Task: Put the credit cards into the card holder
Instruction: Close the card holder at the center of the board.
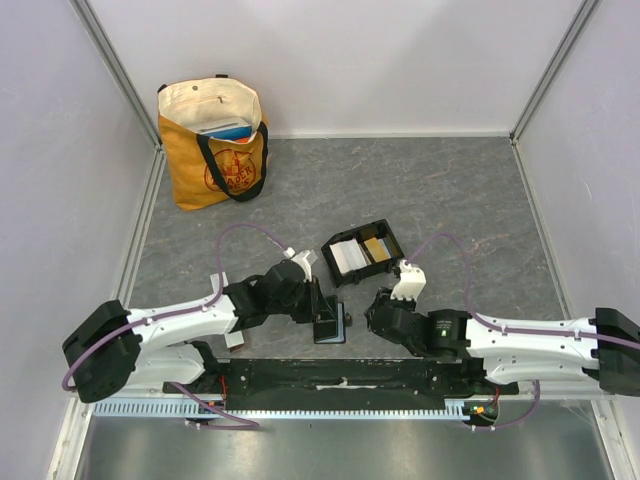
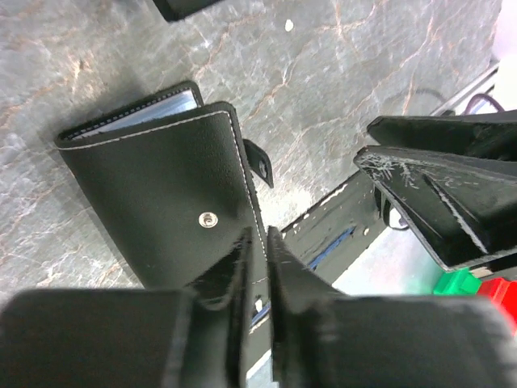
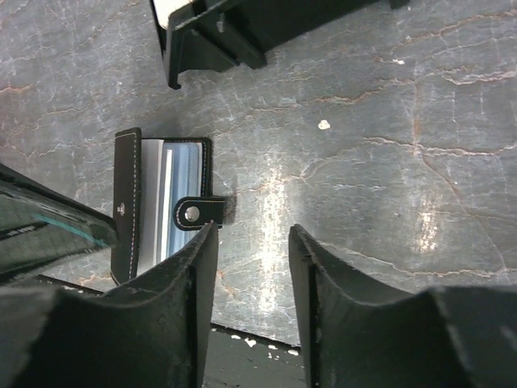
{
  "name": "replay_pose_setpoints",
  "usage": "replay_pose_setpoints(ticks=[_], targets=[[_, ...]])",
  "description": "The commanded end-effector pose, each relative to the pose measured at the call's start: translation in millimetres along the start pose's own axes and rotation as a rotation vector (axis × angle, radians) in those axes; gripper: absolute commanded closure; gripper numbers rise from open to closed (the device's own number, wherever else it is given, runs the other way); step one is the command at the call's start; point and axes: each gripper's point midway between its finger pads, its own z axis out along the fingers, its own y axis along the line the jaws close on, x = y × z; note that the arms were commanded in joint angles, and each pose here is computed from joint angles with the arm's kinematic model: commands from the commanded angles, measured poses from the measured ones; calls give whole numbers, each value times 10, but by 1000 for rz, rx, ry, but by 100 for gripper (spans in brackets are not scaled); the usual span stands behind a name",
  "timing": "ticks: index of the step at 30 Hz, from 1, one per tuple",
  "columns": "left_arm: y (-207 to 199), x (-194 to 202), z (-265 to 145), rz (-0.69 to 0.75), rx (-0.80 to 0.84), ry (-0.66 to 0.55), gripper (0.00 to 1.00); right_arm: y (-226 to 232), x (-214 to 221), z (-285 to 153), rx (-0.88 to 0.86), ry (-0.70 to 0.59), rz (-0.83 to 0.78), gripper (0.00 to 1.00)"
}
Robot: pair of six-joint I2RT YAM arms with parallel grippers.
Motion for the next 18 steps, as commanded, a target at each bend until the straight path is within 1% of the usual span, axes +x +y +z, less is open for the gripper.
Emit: replay_pose_setpoints(ticks=[1, 2, 3, 7, 10, 18], targets=[[24, -195, -46, 58, -10, -125, 91, -106, -58, 23, 14, -40, 11, 55], [62, -201, -54, 69, -25, -129, 96, -117, -59, 26, 13, -41, 14, 57], [89, -189, -54, 77, -34, -127, 98, -128, -48, 27, 11, -35, 15, 57], [198, -105, -9, 87, -38, -109, 98, -163, -21, 48, 9, -29, 21, 58], [173, -83, 39, 106, -12, -96, 98, -160, -15, 70, 7, -24, 17, 59], [341, -52, 168, 142, -66, -80, 98, -56, 51, 205, -26, 27, -5, 61]])
